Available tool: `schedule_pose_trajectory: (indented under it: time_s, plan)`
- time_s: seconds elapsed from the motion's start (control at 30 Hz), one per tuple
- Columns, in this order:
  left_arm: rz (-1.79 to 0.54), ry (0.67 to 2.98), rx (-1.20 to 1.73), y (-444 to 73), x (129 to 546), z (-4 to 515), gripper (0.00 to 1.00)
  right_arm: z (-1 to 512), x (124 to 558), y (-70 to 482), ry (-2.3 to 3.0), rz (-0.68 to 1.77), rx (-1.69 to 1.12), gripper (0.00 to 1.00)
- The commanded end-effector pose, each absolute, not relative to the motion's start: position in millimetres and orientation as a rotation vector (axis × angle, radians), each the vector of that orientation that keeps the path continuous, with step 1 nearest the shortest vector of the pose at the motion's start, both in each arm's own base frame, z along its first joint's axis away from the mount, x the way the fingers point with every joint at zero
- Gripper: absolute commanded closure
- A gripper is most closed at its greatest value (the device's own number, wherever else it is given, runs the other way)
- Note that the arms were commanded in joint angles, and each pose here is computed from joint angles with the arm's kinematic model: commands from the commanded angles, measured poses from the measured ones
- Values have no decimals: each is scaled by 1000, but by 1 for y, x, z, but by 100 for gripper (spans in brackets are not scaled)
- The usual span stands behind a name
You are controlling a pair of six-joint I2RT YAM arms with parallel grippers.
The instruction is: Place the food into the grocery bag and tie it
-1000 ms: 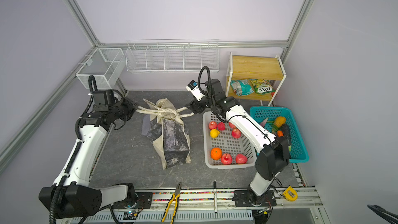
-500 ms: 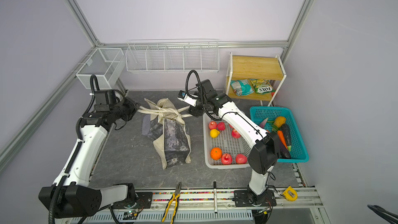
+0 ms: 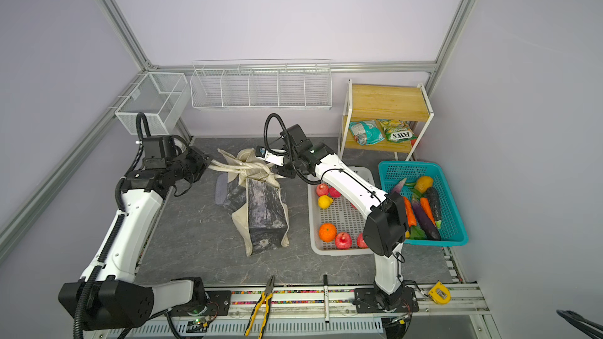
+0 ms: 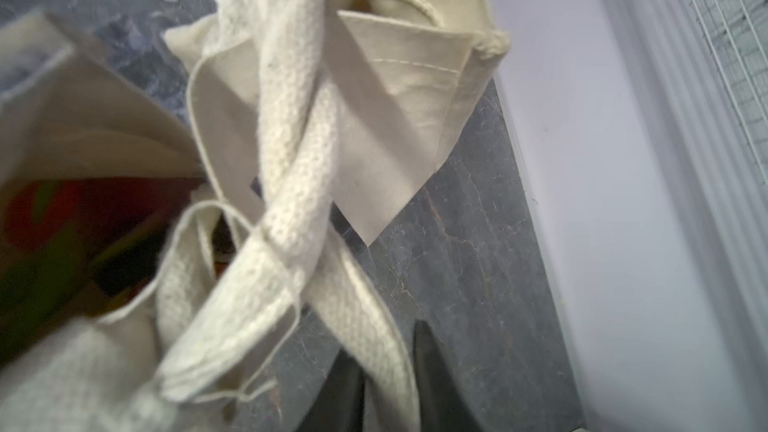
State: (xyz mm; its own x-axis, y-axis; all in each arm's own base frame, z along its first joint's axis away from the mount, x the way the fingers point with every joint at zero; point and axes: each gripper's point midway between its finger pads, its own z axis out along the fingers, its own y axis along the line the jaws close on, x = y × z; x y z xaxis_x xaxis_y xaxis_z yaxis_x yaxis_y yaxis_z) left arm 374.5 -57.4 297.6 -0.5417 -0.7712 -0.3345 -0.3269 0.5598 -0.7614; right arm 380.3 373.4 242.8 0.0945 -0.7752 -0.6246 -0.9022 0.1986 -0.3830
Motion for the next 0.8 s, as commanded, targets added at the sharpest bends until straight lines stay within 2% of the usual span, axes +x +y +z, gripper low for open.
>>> schedule_pose_trajectory:
  time_s: [0.0,0.13,0.4,0.77]
  plan:
    - [-802,2112,-895,-50,375,297,100,257,380,370,1729,282,-1512,93]
    - [-702,2092,-989,-27,369,288,100,251,386,340,1921,338,-1335,93]
    - [-438,2048,-1149,30,360,273,100,218,396,254,2203,230,-968,93]
    - [-362,1986,-1295,78,360,264,100,201,406,173,2380,-12,-652,93]
